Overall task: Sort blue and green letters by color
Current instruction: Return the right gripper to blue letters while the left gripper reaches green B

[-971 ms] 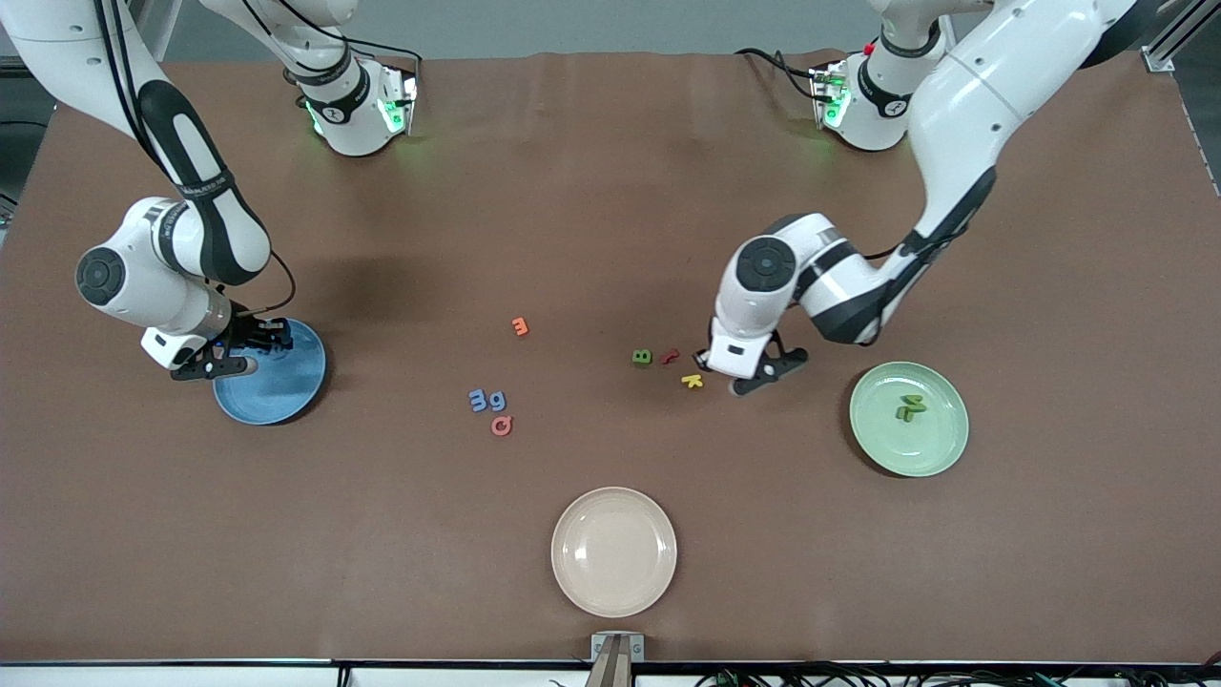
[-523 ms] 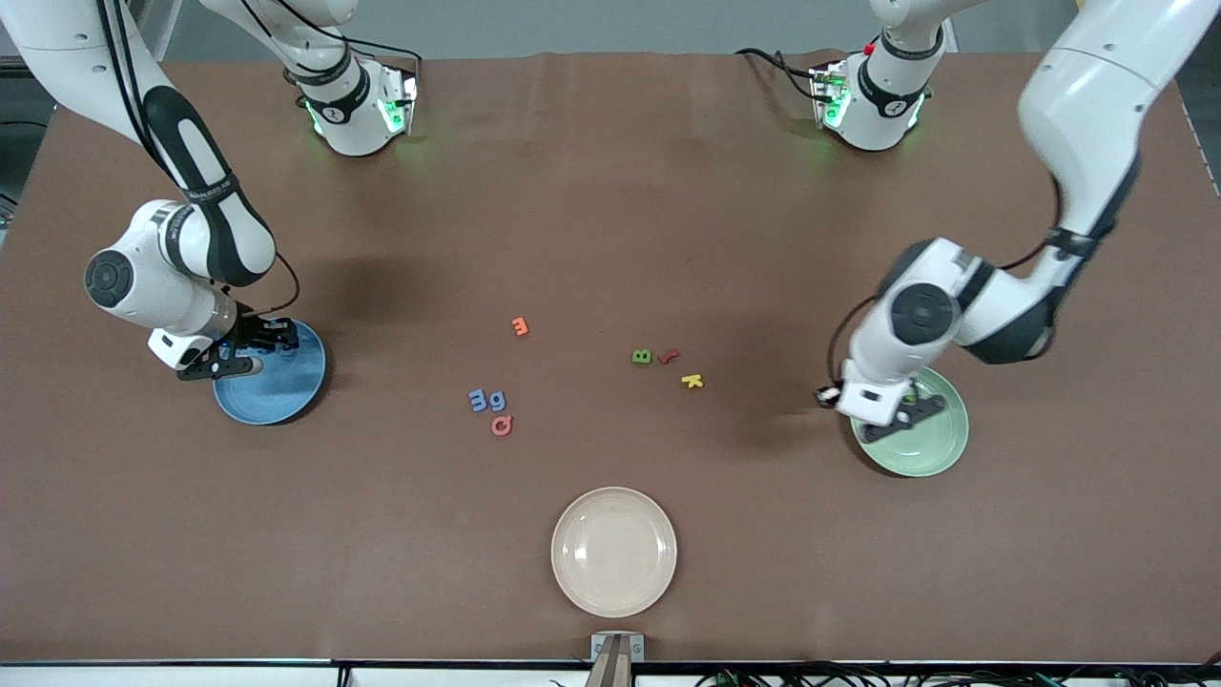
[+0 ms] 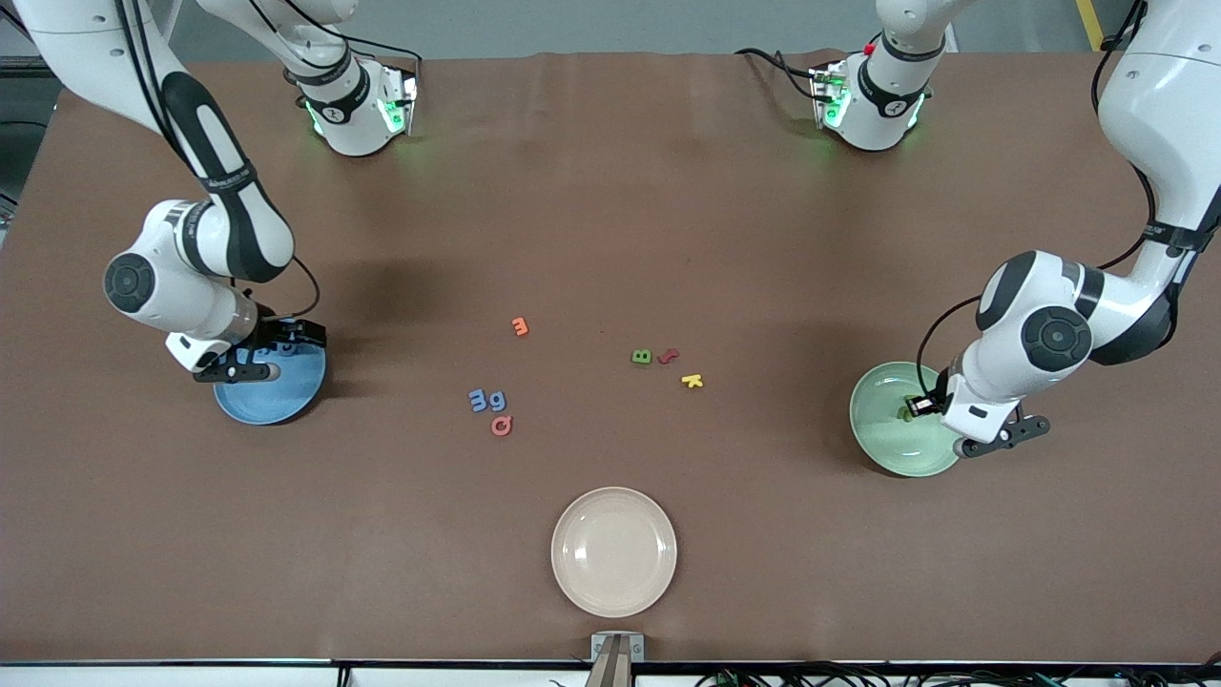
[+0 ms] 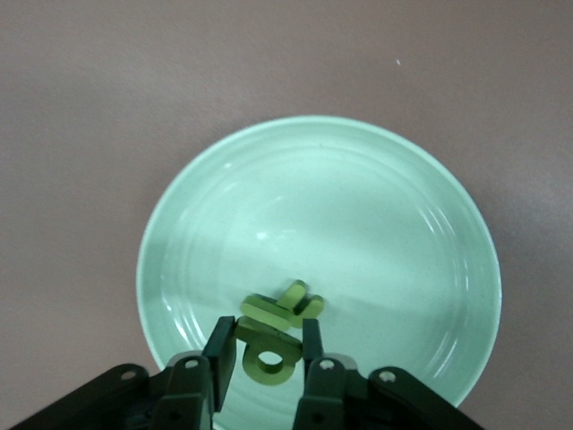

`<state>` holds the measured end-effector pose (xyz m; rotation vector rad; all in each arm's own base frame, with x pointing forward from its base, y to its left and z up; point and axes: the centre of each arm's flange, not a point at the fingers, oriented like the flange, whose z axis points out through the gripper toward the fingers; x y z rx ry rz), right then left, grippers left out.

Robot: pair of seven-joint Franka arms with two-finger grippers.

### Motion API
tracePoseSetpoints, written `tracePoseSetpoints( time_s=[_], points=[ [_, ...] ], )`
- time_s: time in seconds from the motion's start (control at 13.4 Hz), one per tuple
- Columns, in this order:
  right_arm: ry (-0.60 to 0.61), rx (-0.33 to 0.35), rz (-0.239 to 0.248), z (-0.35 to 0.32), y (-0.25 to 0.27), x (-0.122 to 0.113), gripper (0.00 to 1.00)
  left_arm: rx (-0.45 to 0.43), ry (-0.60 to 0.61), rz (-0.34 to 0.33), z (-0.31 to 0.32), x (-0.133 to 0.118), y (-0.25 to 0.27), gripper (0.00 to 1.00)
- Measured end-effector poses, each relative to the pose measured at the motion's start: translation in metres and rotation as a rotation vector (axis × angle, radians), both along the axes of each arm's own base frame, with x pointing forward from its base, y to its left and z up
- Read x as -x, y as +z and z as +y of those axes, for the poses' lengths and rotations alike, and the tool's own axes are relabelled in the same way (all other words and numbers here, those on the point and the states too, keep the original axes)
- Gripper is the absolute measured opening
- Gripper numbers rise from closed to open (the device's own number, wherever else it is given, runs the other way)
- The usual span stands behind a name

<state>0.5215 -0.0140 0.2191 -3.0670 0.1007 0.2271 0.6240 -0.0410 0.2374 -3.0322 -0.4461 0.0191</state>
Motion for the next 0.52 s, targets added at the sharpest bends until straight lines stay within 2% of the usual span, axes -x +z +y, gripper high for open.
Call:
tracePoseSetpoints(
  time_s=[0.15,0.37,0.45,0.52],
  points=[
    [-0.136,0.027,0.014,0.038,0.012,-0.008,0.99,0.005,0.001,0.007,-0.001,0.001,-0.004,0.63],
    [-0.337,0.060,0.002,0.082,0.025,-0.017,0.99,-0.003,0.003,0.016,-0.001,-0.001,-0.001,0.94],
    [-0.427,0.070,-0.002,0.095,0.029,-0.020,0.99,-0.005,-0.005,0.022,-0.006,-0.001,0.003,1.00],
    [-0.533,0.081,-0.003,0.108,0.032,-0.023,0.99,-0.002,-0.019,0.027,-0.019,-0.001,0.010,1.00]
  ],
)
